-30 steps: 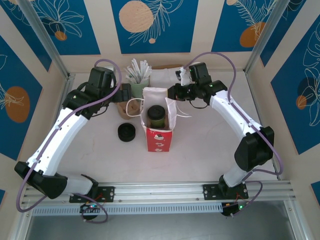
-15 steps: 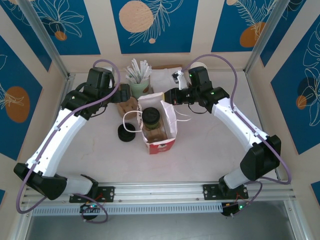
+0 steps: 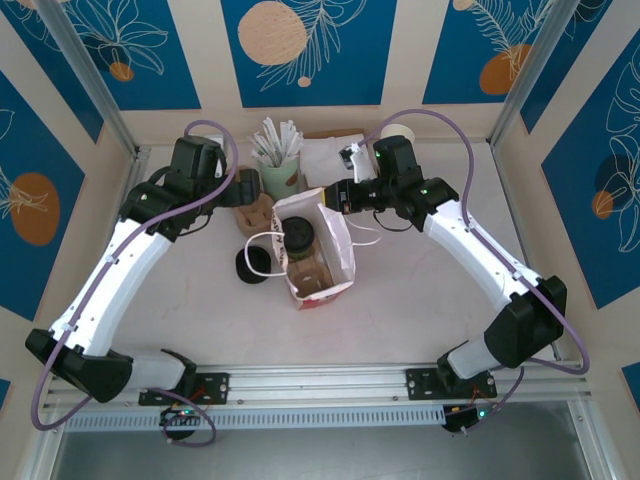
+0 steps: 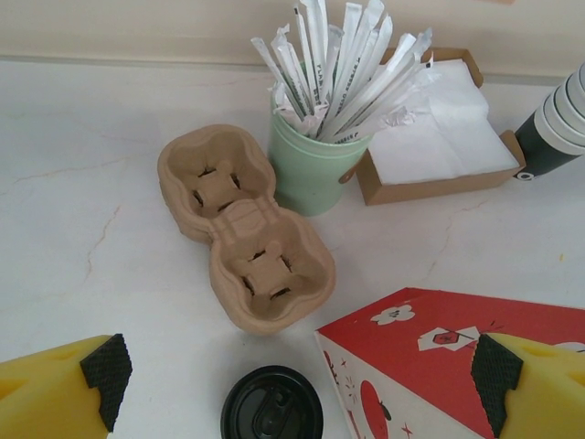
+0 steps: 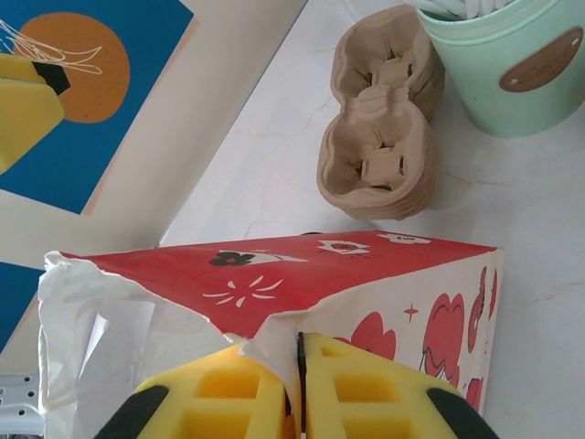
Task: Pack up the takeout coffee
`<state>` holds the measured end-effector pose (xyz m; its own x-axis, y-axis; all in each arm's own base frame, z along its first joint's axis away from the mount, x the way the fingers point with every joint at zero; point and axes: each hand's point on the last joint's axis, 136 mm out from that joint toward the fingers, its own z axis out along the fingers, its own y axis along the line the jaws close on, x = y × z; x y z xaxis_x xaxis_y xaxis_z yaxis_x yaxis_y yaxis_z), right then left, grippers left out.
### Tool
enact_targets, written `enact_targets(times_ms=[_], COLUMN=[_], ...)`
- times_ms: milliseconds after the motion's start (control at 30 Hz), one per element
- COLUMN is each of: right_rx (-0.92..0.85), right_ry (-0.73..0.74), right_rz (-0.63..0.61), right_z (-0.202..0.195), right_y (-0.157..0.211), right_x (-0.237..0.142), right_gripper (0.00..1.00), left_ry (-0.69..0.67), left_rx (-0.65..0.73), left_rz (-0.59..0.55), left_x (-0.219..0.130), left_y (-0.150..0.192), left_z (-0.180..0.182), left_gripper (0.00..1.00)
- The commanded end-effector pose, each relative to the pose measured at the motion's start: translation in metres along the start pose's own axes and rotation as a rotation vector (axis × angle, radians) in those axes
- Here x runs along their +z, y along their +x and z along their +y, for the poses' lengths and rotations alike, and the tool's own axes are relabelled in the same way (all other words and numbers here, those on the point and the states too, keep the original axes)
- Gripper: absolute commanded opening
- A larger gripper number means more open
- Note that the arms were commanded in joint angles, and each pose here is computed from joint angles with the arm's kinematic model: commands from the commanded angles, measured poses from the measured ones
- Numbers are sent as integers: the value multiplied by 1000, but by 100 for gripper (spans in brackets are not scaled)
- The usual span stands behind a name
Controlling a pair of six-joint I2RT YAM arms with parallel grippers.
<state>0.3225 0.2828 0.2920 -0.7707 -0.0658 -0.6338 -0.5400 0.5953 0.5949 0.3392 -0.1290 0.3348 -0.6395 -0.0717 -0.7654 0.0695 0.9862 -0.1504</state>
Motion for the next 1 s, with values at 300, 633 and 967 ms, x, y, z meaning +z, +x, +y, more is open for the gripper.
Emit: enact_targets(times_ms=[300,633,967], right_rx=[120,200,216], right_ry=[45,30,89], right_rz=[19,20,-25], right_z=[-18,-26,-41], right_y=[6,5,-20], right_x=[15,30,14], right_gripper=[14,17,52], left_ry=[25,33,39], left_rx=[-14,-11,-2], left_rz=[12,25,7], left_x=[3,7,9], left_y=[2,2,-11], left_z=[0,-1,-1], left_gripper=[97,97,98])
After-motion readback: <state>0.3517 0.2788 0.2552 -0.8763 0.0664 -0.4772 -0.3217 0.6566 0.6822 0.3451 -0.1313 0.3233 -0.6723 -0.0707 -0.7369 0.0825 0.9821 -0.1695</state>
